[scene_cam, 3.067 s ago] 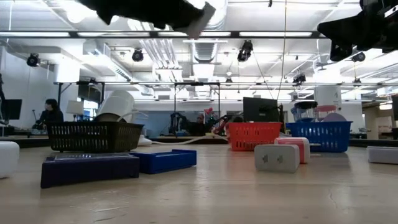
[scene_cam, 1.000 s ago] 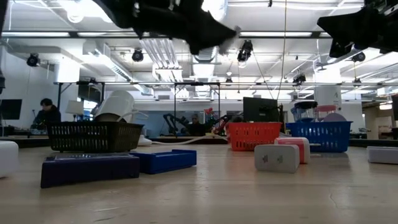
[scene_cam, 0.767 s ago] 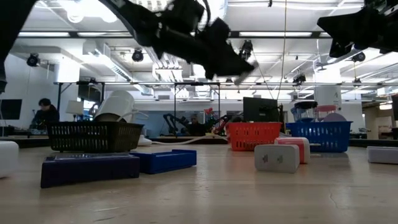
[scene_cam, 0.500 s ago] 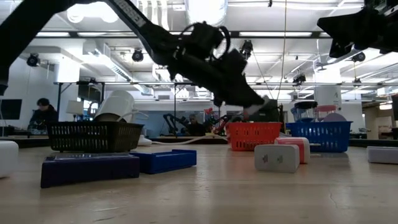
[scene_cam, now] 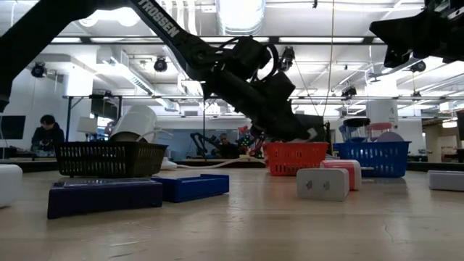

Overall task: Pick & Place Office items
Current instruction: Put the white digital clock into the red bin, then put the pink charger adaptor into the black bin

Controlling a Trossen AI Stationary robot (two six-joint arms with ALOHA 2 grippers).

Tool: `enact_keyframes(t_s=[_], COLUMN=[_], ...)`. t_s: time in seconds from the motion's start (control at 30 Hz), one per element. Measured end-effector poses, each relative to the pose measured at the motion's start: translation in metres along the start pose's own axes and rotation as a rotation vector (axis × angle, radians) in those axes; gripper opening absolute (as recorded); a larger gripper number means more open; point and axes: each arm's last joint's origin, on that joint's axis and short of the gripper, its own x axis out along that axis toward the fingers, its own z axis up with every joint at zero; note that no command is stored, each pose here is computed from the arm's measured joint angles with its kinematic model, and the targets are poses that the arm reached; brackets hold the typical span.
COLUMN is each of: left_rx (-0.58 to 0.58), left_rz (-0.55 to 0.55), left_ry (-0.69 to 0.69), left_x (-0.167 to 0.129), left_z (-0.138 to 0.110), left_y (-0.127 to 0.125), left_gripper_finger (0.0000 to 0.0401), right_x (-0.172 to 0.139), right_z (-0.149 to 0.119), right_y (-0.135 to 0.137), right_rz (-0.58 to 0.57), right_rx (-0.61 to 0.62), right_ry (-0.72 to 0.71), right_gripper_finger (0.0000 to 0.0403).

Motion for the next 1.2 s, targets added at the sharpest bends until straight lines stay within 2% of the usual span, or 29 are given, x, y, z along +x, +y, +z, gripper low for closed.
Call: enact_keyframes(t_s=[0.23,0.4,0.5,0.63,0.7,0.87,1.03,1.2], left_rx=[0.013,0.010,0.038,0.136,0.177,0.226,0.223,0.202], left_rz=[0.000,-0.005,-0.037,-0.088,-0.093,-0.083,-0.032,0.050], left_ry=[0.008,0.009,0.002,-0.031,-0.042,-0.187,-0.363,-0.517], left_x=[-0.001,-0.003,-0.016,-0.059,-0.085,-0.158,-0.226,-0.274], left_z=[0.000,0.001,0.012,0.041,0.048,0.047,0.010,-0.040], left_y=[0.000,-0.001,-0.005,-0.017,-0.024,-0.040,-0.052,-0.058], left_gripper_finger=[0.0215,0.0228,0.0229,0.0227,0.0227,0.0227,0.0210,0.0132], right_x=[0.000,0.000,0.000,0.000,0.000,0.000,0.000,0.000], right_z=[0.000,0.000,0.000,0.000,0.000,0.000,0.000,0.000], right_y=[0.000,0.000,0.000,0.000,0.000,0.000,0.000,0.000], right_rz=[0.000,0.000,0.000,0.000,0.002,0.001,0.001,0.000], right_rx=[0.001,0.001,0.002,0.004,0.004,0.020,0.022,0.027], right_ry=[-0.001,-0.001,-0.001,-0.001,-0.001,0.001,0.004,0.004], right_gripper_finger=[0.0008,0.0008,0.0008,0.0008,0.0008,0.0008,0.0008,0.0008])
